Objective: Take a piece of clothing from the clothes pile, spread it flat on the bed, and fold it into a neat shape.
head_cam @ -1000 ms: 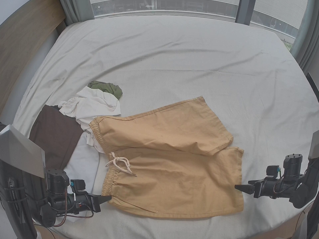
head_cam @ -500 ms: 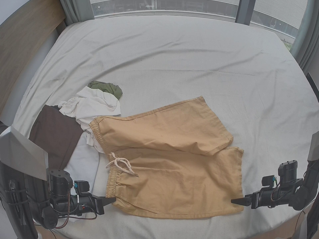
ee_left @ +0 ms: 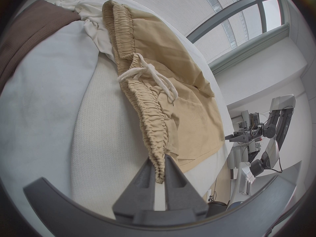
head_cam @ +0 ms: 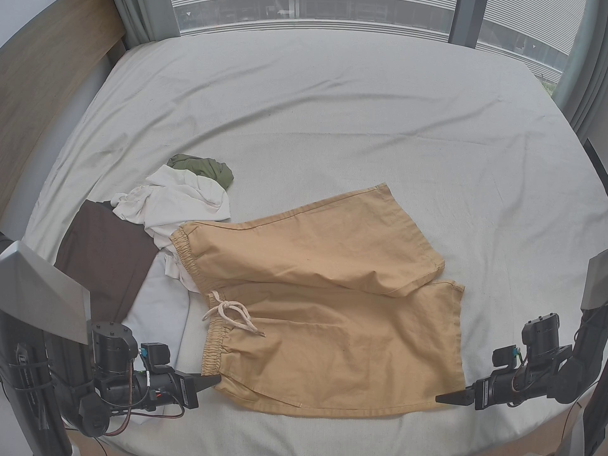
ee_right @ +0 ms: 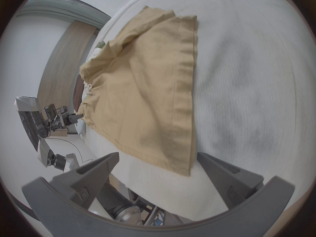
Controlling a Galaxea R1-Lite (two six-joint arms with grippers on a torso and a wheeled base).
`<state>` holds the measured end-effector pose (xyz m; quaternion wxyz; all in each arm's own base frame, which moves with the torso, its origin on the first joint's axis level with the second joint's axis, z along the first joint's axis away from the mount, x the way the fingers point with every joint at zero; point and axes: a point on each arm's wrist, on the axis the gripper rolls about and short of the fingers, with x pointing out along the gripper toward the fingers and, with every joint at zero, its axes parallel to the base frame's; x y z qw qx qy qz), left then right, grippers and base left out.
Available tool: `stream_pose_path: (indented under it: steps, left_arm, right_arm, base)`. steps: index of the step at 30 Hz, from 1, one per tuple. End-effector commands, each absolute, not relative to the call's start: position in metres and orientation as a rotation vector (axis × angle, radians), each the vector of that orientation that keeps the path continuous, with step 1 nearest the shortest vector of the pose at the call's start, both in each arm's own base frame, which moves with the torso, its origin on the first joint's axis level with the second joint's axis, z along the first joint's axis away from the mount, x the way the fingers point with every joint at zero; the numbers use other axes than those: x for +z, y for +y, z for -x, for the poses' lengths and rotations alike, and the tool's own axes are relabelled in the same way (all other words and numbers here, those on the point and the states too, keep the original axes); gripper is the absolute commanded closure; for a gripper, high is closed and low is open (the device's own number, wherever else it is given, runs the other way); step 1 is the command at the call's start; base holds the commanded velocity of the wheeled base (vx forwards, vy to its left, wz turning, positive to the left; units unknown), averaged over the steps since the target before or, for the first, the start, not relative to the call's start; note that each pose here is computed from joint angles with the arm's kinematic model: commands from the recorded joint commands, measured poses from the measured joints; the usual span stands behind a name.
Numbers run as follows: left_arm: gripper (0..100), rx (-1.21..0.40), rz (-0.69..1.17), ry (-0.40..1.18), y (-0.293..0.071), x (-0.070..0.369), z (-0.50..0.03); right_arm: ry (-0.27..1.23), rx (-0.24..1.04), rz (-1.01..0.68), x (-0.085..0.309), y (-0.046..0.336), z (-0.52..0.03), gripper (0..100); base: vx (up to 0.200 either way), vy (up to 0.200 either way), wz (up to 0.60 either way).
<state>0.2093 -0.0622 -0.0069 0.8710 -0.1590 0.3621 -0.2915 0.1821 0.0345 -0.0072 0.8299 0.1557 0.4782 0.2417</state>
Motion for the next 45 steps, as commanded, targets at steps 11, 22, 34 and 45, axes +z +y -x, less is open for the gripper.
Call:
stream_pose_path:
  steps: [11, 22, 34, 45]
  left_arm:
    - [100, -0.606, 0.335, 0.77, -0.061, -0.007, -0.205]
    - [100, -0.607, 0.442, 0.679, -0.058, 0.04, -0.193]
    - [100, -0.595, 0.386, 0.855, -0.053, 0.044, -0.162]
    - [100, -0.6, 0.377, 0.916, -0.05, 0.052, -0.141]
  right_arm:
    - [1.057, 0.518, -0.335, -0.011, 0.038, -0.176, 100]
    - [1.057, 0.512, -0.332, 0.004, 0.035, -0.167, 100]
    - [1.088, 0.525, -0.32, 0.009, 0.036, -0.158, 100]
    - [1.036, 0.564, -0.298, 0.026, 0.04, -0.149, 100]
  base:
    - [0.0, 0.0, 0.0]
    - [0.0, 0.0, 0.0]
    - [0.0, 0.0, 0.0]
    - [0.0, 0.0, 0.0]
